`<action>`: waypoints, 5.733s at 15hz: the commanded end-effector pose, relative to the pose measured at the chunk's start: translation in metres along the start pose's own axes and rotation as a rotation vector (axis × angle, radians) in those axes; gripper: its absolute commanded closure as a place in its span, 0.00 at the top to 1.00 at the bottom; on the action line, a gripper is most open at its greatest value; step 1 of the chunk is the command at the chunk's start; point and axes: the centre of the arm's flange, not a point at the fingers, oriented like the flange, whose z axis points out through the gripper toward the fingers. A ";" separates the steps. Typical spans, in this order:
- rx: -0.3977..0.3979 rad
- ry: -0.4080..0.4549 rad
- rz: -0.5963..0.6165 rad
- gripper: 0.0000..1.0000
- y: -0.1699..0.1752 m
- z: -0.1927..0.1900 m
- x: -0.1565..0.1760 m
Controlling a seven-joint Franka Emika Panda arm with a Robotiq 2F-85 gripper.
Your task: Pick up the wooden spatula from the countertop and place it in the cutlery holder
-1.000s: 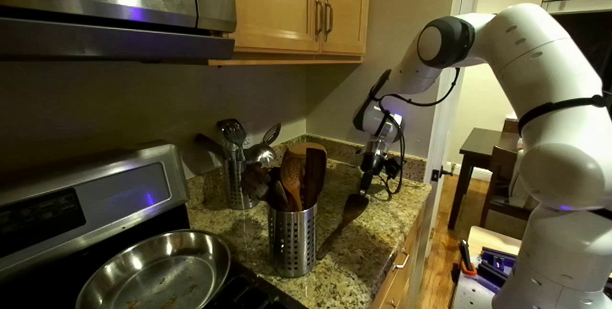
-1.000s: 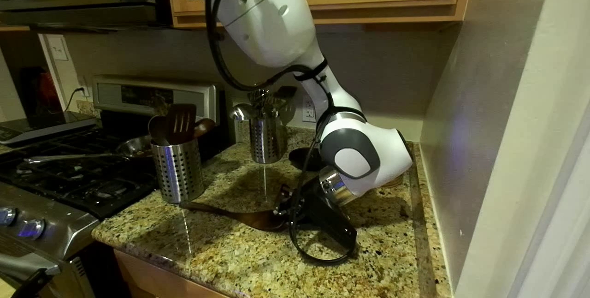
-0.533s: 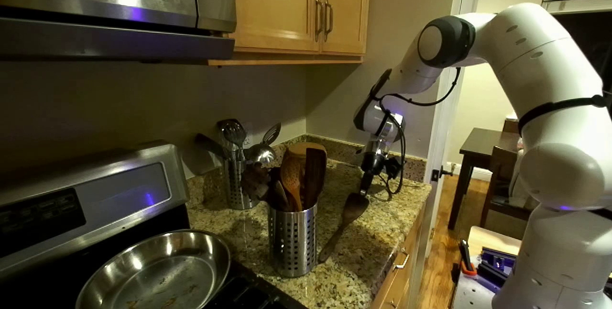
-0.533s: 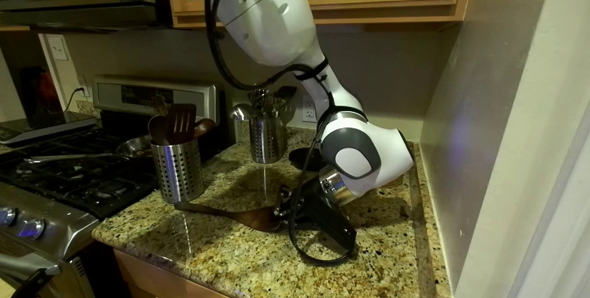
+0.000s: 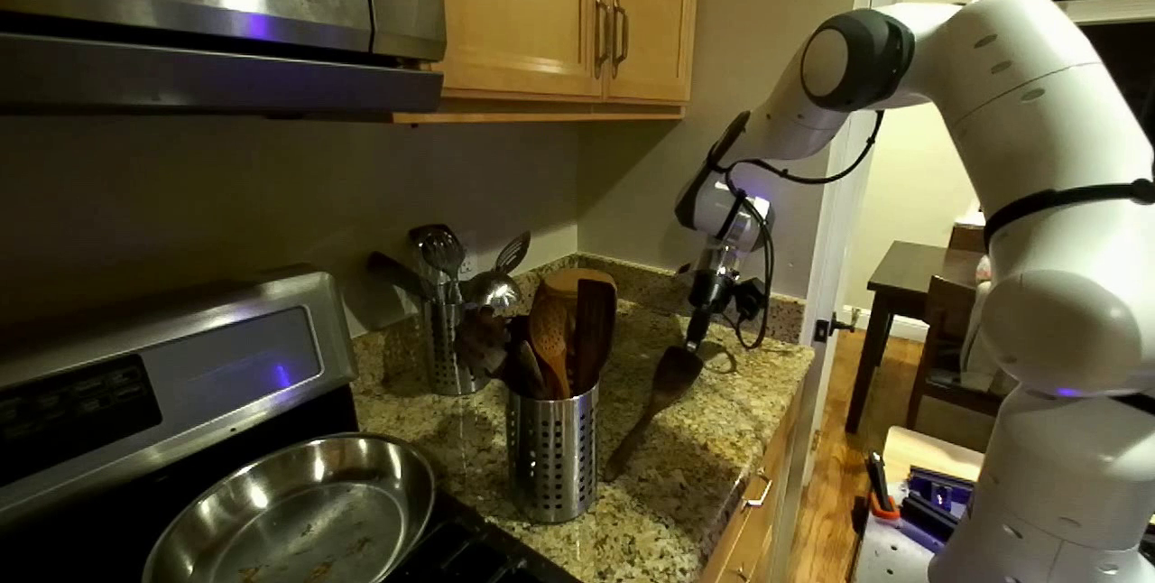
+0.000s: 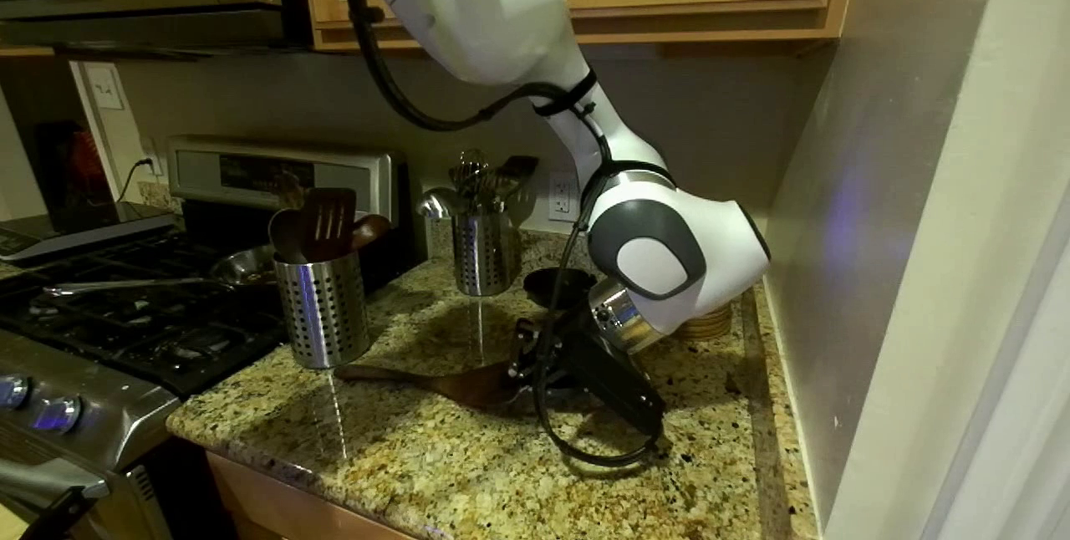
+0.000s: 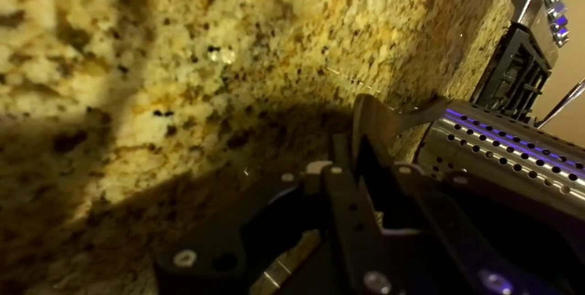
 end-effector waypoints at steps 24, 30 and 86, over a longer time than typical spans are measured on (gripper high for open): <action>-0.271 -0.124 -0.299 0.05 -0.201 -0.166 0.022; -0.512 -0.254 -0.407 0.05 -0.232 -0.147 0.033; -1.088 -0.354 -1.136 0.07 -0.531 -0.194 0.084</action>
